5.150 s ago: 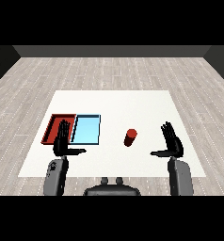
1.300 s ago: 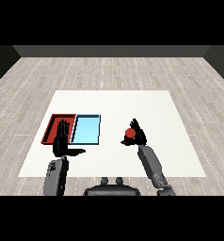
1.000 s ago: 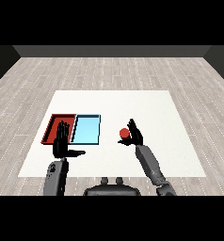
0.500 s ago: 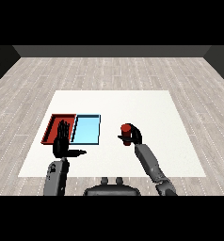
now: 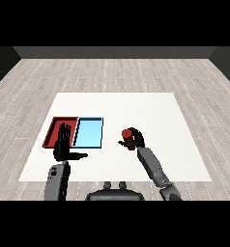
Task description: Pick the red can and put it in the red box
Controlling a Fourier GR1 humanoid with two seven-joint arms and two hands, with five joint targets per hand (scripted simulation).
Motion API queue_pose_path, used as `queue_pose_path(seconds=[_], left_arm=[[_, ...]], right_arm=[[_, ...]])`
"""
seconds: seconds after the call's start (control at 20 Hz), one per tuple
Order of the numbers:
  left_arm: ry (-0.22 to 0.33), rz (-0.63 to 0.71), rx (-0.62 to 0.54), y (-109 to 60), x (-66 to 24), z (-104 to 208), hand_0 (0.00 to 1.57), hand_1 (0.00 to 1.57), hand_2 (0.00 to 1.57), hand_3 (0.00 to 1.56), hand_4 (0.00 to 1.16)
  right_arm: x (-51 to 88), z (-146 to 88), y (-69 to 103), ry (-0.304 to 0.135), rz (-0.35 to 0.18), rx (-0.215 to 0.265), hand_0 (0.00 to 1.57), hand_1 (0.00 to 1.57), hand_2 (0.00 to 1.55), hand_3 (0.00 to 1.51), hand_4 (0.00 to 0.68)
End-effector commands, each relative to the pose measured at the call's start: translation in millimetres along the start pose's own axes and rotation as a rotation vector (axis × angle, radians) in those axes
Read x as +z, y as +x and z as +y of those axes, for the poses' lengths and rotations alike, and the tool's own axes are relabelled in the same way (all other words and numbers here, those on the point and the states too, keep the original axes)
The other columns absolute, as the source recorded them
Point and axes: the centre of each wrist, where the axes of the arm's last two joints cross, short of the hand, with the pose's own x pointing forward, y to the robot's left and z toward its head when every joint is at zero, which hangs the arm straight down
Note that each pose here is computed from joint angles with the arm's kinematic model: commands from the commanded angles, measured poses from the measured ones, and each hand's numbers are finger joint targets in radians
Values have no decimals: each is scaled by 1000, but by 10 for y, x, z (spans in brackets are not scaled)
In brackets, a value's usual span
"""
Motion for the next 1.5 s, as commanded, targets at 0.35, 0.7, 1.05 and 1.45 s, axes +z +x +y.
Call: queue_pose_path(seconds=[0.35, 0.7, 1.05, 1.45], left_arm=[[3, -16, 18, 104, 123, -115, 0, 0, 0, 0, 0], [-37, 14, 4, -71, -54, 31, 0, 0, 0, 0, 0], [-82, 12, 5, 119, -107, -217, 0, 0, 0, 0, 0], [-185, 84, 10, 67, -149, -814, 0, 0, 0, 0, 0]], right_arm=[[-42, 62, 165, -18, -80, 27, 1529, 1529, 1470, 1395, 580], [47, -9, 520, -32, -202, -12, 1543, 1543, 1459, 1381, 582], [148, -244, 945, -26, -326, -23, 1538, 1538, 1469, 1398, 623], [300, 31, 1262, -21, -462, -51, 1465, 1465, 1420, 1391, 633]])
